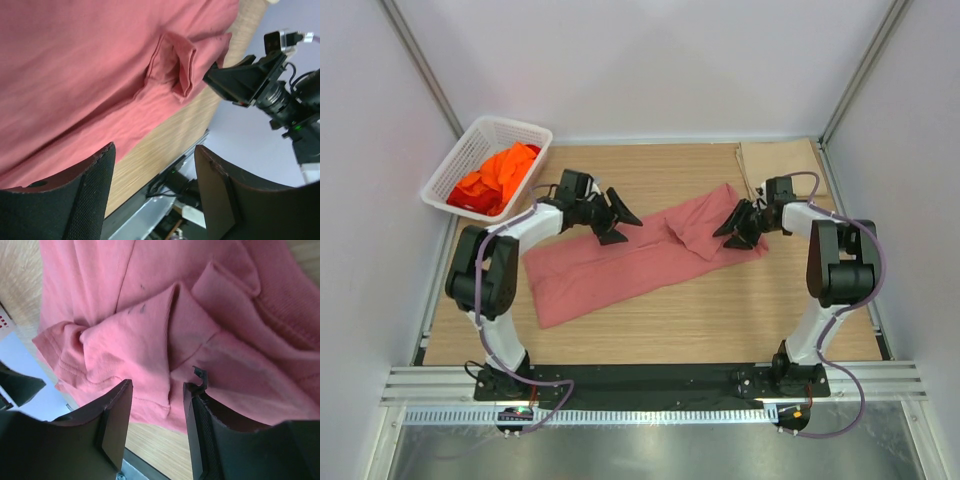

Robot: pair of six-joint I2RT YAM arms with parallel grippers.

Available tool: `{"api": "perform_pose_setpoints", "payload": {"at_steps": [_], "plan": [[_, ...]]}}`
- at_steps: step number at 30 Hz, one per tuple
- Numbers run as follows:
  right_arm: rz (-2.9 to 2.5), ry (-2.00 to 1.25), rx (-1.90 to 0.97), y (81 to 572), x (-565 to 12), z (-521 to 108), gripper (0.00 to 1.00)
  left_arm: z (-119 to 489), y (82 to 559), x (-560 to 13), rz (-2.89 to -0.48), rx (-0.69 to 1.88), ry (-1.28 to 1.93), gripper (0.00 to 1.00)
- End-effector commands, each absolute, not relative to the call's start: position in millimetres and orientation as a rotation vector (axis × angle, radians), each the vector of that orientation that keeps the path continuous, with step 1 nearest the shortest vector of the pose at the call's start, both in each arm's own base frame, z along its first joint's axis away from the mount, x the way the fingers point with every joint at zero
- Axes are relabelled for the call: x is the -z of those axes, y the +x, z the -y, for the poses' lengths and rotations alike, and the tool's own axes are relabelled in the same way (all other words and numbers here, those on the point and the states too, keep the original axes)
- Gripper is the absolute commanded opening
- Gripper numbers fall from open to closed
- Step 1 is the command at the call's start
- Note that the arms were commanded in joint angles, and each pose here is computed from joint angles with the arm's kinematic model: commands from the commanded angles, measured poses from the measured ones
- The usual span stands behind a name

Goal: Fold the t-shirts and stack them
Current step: Fold the tshirt

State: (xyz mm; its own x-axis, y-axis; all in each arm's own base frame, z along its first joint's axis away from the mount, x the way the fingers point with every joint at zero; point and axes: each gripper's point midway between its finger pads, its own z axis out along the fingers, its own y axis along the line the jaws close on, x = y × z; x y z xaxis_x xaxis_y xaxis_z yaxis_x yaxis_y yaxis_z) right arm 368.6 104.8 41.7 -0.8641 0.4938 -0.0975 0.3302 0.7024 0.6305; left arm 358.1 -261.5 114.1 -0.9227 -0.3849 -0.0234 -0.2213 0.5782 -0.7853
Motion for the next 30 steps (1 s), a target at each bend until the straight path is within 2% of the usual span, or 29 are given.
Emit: {"api": "perform_pose_setpoints", "payload": {"at_steps": [1,6,9,13,17,19,24,27,29,30], "plan": [[-2.578,0.582,-0.959,391,-55,-106,0.52,297,385,-142,-2.505,1.448,-0.576,0.66],[-2.571,0.578,-0.992,400,-54,-109,0.49,331,401,-145,-2.494,1.475,-0.549,0.67],[-2.556,0.579,-1.012,406,-59,-110,0.43,342,400,-144,-2.501,1.477,-0.546,0.66],[-2.543,0.603,-1.057,411,-67,-114,0.24,341,399,-142,-2.501,1.465,-0.556,0.66],[-2.532,0.618,-1.018,414,-72,-110,0.10,344,400,-148,-2.490,1.454,-0.495,0.66],[-2.543,0.611,-0.912,420,-75,-99,0.05,344,402,-152,-2.498,1.416,-0.444,0.66],[-2.608,0.523,-0.663,430,-83,-71,0.02,347,405,-142,-2.534,1.368,-0.400,0.65],[-2.619,0.396,-0.641,437,-88,-69,0.03,354,404,-139,-2.540,1.354,-0.340,0.60],[-2.647,0.374,-0.591,440,-83,-63,0.05,357,402,-134,-2.557,1.320,-0.316,0.60],[-2.654,0.369,-0.587,441,-81,-62,0.14,358,400,-133,-2.563,1.306,-0.293,0.60]]}}
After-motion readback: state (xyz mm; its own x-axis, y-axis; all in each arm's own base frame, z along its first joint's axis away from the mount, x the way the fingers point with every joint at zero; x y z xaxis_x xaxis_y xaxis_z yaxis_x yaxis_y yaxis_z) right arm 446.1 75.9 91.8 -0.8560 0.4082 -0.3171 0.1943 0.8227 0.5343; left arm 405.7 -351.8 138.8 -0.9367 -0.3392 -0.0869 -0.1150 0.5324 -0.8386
